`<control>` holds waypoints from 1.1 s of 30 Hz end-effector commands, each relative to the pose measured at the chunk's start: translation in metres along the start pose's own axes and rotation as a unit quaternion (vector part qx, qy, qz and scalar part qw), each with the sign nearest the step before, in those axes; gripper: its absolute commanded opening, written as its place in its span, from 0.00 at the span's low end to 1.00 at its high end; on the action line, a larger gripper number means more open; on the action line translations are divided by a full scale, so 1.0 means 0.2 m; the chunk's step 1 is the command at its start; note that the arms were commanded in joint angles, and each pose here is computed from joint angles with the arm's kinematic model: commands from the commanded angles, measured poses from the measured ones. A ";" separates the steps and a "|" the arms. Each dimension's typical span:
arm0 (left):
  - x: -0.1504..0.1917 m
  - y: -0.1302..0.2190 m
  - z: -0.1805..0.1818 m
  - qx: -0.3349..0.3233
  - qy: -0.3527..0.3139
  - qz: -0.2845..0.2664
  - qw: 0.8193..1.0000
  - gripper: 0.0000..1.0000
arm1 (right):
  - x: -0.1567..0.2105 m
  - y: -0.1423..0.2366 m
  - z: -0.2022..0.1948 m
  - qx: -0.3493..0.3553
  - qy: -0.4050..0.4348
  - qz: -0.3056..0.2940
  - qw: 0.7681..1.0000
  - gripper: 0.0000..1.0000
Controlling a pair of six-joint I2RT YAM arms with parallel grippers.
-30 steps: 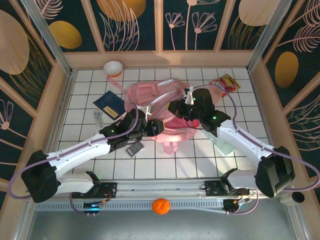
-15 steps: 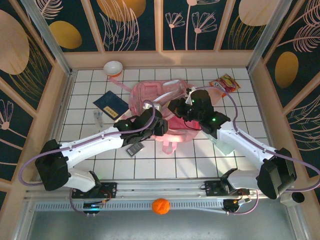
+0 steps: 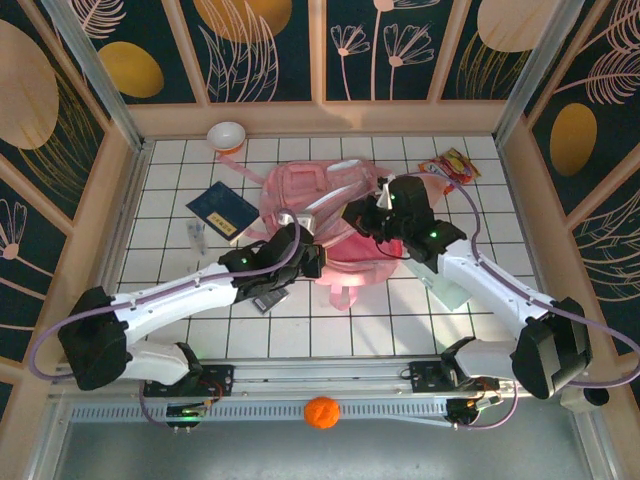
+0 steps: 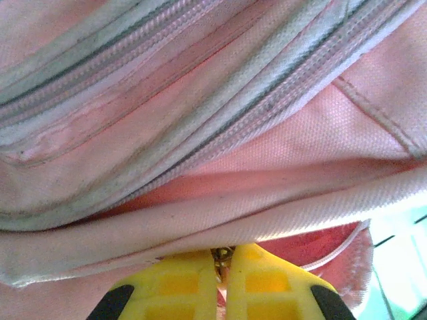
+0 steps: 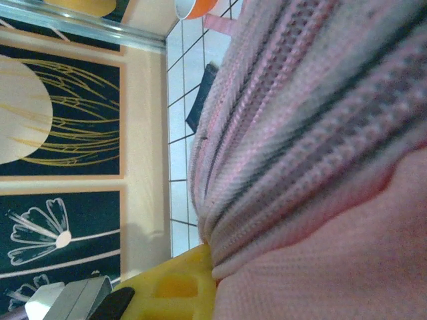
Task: Pack the student bag
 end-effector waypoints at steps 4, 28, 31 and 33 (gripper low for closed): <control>0.16 0.01 0.16 0.007 0.011 0.022 1.000 0.02 | -0.09 0.22 0.37 -0.119 0.055 -0.001 0.991 0.00; -0.09 0.19 -0.09 0.099 0.066 -0.047 0.992 0.48 | -0.10 0.11 0.33 -0.079 0.037 -0.009 0.996 0.00; -0.02 0.13 -0.12 0.085 0.070 -0.005 0.994 0.49 | -0.10 0.12 0.33 -0.079 0.038 -0.010 0.996 0.00; 0.00 0.10 -0.13 0.081 0.071 0.006 0.994 0.50 | -0.10 0.11 0.33 -0.078 0.038 -0.009 0.996 0.00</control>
Point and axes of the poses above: each hand's point on the last joint's axis, 136 mm out from that joint toward the fingers, its own y axis back along the fingers, its own z axis along the line the jaws close on, x = y × z, the point moved 1 cm from there along y, back along the fingers, and after that the axes turned 10 degrees about -y, right-handed, at the moved point
